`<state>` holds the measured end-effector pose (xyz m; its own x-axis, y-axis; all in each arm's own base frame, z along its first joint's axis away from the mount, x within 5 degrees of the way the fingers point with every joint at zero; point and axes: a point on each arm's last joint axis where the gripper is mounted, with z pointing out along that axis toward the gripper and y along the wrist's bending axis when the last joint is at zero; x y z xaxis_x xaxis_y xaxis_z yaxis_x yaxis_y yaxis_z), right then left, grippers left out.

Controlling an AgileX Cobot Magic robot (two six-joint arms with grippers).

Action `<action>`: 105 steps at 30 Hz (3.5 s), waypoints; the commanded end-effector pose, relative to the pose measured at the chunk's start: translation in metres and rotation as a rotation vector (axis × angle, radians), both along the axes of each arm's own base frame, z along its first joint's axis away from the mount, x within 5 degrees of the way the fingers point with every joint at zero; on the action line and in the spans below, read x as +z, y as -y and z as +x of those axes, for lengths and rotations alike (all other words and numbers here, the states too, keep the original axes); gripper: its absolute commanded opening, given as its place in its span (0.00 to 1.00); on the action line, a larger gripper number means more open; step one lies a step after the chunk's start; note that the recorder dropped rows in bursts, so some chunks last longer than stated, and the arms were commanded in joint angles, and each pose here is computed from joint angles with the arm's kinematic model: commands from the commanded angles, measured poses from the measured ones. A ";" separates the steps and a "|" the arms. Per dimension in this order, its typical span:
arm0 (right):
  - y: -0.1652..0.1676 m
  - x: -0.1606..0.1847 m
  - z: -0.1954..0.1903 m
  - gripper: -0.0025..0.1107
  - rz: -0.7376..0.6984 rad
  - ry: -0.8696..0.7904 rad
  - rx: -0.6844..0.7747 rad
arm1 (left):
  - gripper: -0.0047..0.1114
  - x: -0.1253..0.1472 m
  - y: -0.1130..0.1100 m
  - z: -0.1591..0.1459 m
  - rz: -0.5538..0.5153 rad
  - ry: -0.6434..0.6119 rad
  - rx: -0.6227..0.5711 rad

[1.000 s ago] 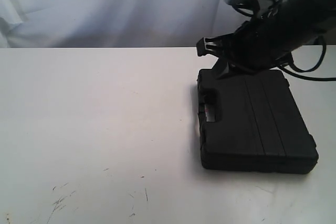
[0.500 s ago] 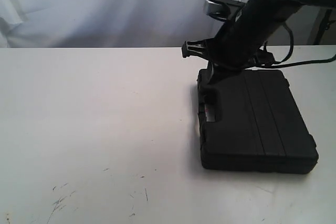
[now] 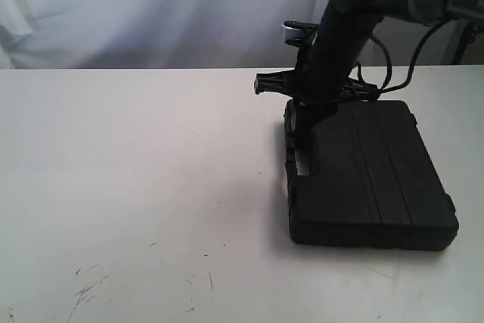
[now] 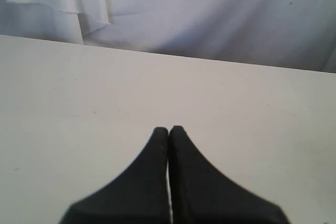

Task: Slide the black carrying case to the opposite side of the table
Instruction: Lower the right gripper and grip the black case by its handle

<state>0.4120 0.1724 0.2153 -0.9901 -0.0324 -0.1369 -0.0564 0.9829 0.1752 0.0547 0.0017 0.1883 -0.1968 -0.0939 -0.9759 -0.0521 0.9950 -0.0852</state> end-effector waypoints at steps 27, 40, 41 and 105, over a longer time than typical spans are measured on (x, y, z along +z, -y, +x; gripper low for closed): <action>-0.014 -0.039 0.017 0.49 0.050 -0.022 -0.044 | 0.04 -0.001 0.000 0.000 -0.001 0.005 0.003; -0.021 -0.060 0.015 0.48 0.008 -0.075 -0.034 | 0.04 -0.001 0.000 0.000 -0.001 0.005 0.003; -0.023 -0.062 0.015 0.48 0.003 -0.078 -0.028 | 0.04 -0.001 0.000 0.000 -0.001 0.005 0.003; -0.060 -0.091 0.015 0.02 0.135 -0.058 -0.065 | 0.04 -0.001 0.000 0.000 -0.001 0.005 0.003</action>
